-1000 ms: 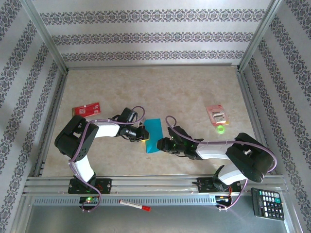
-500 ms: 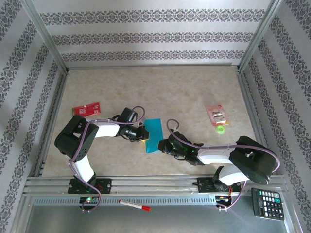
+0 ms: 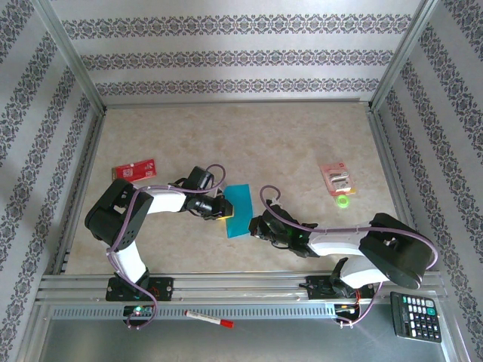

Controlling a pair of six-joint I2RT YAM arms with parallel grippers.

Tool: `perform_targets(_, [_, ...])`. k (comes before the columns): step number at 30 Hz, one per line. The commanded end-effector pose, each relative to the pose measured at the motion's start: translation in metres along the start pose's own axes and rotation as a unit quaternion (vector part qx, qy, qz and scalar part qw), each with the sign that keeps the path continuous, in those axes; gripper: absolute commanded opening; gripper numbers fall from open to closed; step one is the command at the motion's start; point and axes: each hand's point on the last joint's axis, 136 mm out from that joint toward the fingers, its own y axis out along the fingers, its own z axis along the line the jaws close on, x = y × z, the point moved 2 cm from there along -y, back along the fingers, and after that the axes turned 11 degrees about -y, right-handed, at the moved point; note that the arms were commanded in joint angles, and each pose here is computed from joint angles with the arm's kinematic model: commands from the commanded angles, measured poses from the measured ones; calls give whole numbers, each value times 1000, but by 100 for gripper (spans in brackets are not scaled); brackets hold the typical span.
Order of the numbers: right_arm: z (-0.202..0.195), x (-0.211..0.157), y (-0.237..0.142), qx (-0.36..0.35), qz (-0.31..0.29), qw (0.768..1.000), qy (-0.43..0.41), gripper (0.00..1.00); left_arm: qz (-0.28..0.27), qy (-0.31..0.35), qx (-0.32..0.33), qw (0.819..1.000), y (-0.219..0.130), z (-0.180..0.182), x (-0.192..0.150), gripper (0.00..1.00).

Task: Fold a paper plane with a square sheet of paper (pick it up from the middle)
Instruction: Turn over the paper at the center of the table.

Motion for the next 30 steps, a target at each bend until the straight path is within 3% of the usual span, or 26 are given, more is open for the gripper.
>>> perform_targets(1, [2,15,-8,-12,-15,999,-25,0,-21,-1,-20,1000,-11,-17,10,26])
perform_targets(5, [-7,37,-31,-42,-4,997,-62,0,-65,15,-80,995,-44,-55,26,36])
perform_targets(8, [-15,54,-58,-91,28,989,-113,0,-100,8,-108,989,-76,-63,39,41])
perform_targets(13, [-8,73,-98,-185,71,949,-247,0,-153,-14,-110,982,-117,-50,50,47])
perform_targets(16, [11,65,-86,-193,109,927,-303,0,-173,-28,-102,979,-128,-38,53,47])
perform_targets(22, [50,10,-29,-137,189,906,-354,0,-175,-75,-86,978,-127,-15,52,45])
perform_targets(30, [80,-35,11,-27,206,927,-312,0,-129,-103,-96,982,-112,-9,42,41])
